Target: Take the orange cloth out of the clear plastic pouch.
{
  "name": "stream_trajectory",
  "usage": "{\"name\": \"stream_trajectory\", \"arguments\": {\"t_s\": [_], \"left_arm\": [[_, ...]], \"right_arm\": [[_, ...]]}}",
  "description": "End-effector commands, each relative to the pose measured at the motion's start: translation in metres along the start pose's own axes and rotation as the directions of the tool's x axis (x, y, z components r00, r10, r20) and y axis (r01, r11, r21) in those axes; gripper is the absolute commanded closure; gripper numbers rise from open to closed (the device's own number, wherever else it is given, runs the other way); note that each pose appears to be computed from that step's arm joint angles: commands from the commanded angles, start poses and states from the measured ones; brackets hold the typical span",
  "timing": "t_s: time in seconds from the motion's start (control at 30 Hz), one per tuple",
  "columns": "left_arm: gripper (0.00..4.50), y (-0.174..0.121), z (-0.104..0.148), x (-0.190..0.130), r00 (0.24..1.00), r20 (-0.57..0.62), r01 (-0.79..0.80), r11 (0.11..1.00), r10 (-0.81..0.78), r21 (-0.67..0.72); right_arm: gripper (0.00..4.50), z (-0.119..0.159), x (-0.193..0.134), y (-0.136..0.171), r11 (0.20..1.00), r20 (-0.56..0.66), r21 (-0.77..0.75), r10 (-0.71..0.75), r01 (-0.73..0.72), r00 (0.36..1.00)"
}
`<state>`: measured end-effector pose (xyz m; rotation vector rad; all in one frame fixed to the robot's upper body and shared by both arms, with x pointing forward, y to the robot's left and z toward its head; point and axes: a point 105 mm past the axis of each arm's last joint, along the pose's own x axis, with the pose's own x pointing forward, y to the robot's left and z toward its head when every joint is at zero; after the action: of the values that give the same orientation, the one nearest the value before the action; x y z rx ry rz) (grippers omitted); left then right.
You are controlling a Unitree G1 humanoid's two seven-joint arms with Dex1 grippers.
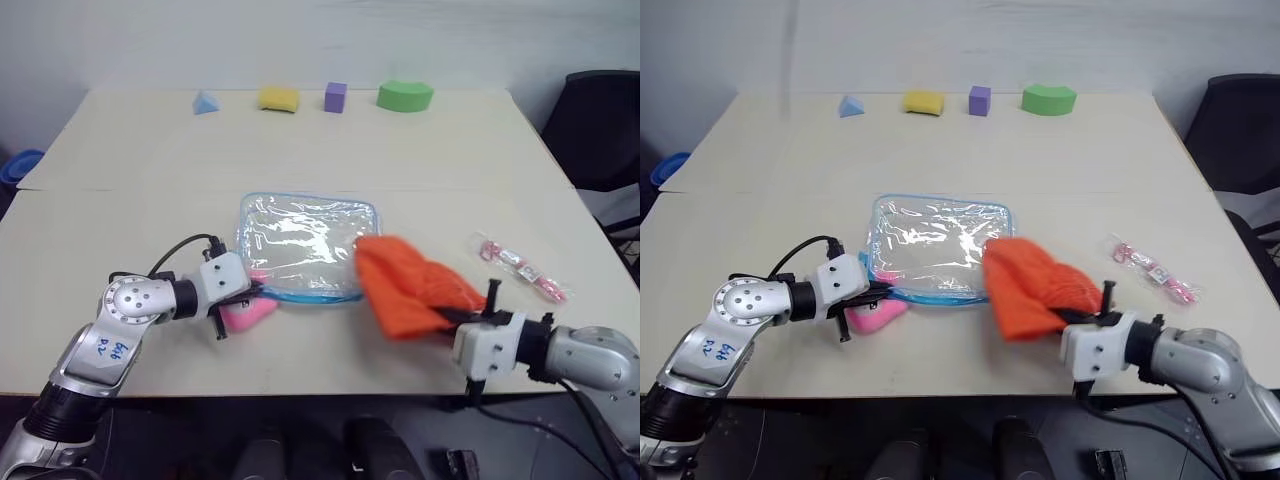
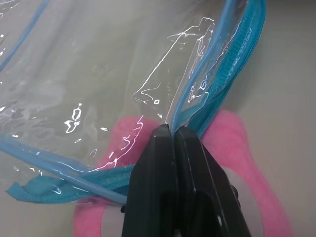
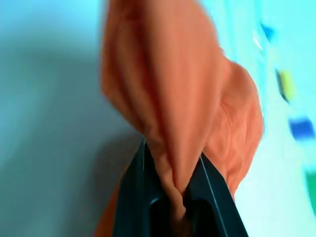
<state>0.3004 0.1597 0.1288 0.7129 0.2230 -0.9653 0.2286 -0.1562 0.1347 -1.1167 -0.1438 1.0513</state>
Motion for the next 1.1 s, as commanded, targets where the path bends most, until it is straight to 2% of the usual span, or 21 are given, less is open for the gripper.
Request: {"name": "stream_trajectory", "arguments": {"t_s": [0.03, 0.17, 0.37, 0.47, 0.57, 0.67, 0.73, 0.83, 0.93, 1.03, 1.1], "left_arm": [[4.5, -0.005, -0.01, 0.002, 0.999, -0.035, 0.029, 0.999, -0.03, -0.032], [4.5, -0.005, -0.009, 0.002, 0.999, -0.032, 0.037, 0.999, -0.038, -0.029], [4.5, -0.001, -0.01, 0.002, 0.999, -0.036, 0.036, 0.999, -0.037, -0.023], [4.5, 0.001, -0.008, 0.003, 0.999, -0.035, 0.034, 0.999, -0.034, -0.019], [4.5, 0.003, -0.007, 0.004, 0.999, -0.03, 0.034, 0.999, -0.034, -0.015], [4.5, 0.003, -0.006, 0.007, 0.999, -0.026, 0.039, 0.999, -0.039, -0.012], [4.5, 0.002, -0.005, 0.008, 0.999, -0.02, 0.048, 0.999, -0.048, -0.008], [4.5, 0.002, 0.001, 0.007, 0.998, 0.005, 0.058, 0.998, -0.058, -0.022], [4.5, 0.004, 0.005, 0.006, 0.998, 0.028, 0.056, 0.997, -0.054, -0.05], [4.5, 0.002, 0.009, 0.006, 0.997, 0.048, 0.071, 0.996, -0.068, -0.057], [4.5, -0.003, 0.014, 0.008, 0.993, 0.067, 0.098, 0.994, -0.094, -0.054]], "right_arm": [[4.48, -0.013, -0.006, 0.016, 0.998, -0.059, 0.014, 0.069, -0.069, 0.996], [4.48, -0.04, -0.015, 0.024, 0.996, -0.162, 0.053, 0.084, -0.076, 0.983], [4.48, -0.079, -0.055, 0.056, 0.961, -0.335, 0.126, 0.276, -0.247, 0.901], [4.48, -0.11, -0.07, 0.035, 0.985, -0.48, 0.038, 0.168, -0.171, 0.861], [4.48, -0.133, -0.081, -0.015, 0.995, -0.589, -0.089, -0.082, 0.036, 0.804], [4.48, -0.131, -0.076, -0.03, 0.987, -0.572, -0.135, -0.147, 0.084, 0.807], [4.48, -0.12, -0.063, -0.028, 0.989, -0.514, -0.119, -0.134, 0.084, 0.847], [4.48, -0.082, -0.036, -0.017, 0.996, -0.315, 0.003, -0.082, 0.088, 0.945], [4.48, -0.054, -0.024, -0.006, 0.999, -0.182, 0.041, -0.016, 0.024, 0.983], [4.48, -0.044, -0.018, -0.001, 0.998, -0.138, 0.055, 0.026, -0.018, 0.99], [4.48, -0.05, -0.016, -0.002, 0.997, -0.166, 0.07, 0.032, -0.02, 0.986]]}}
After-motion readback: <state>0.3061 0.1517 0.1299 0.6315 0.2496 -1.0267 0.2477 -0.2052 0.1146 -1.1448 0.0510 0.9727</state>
